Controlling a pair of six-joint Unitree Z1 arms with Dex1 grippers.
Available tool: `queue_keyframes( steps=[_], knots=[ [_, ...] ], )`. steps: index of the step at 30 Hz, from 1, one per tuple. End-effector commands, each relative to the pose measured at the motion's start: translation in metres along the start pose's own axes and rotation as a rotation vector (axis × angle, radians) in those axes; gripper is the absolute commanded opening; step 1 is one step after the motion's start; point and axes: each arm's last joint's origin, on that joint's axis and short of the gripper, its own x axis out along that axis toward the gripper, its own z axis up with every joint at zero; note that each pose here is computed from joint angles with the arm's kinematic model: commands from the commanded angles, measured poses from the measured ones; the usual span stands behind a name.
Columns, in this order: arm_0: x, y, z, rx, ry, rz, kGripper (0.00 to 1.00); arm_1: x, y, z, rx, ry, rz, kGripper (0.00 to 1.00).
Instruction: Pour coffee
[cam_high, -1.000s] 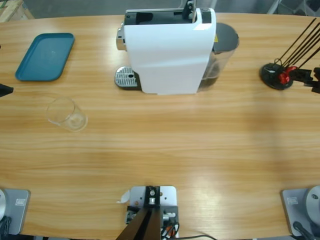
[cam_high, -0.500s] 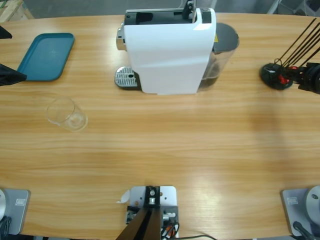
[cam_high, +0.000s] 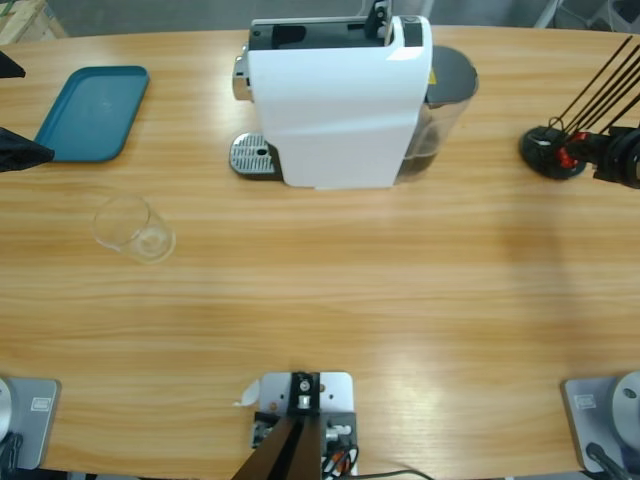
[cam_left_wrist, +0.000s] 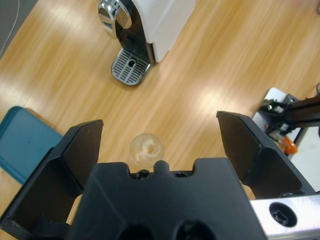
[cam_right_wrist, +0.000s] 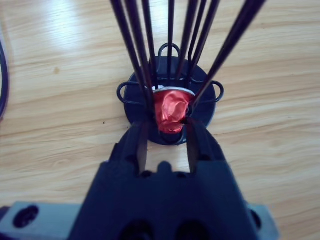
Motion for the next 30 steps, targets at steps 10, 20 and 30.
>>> queue_keyframes(
  steps=[10, 20, 30],
  knots=[
    [0.009, 0.001, 0.002, -0.006, 0.029, -0.010, 0.982, 0.001, -0.005, -0.008, -0.030, 0.019, 0.001, 0.000],
    [0.012, 0.001, 0.003, -0.007, 0.035, -0.025, 0.982, -0.019, -0.007, 0.004, -0.019, -0.048, 0.010, 0.000],
    [0.021, 0.001, 0.006, -0.004, 0.047, -0.049, 0.984, -0.051, -0.011, 0.025, -0.011, -0.082, -0.004, 0.000]
  ],
)
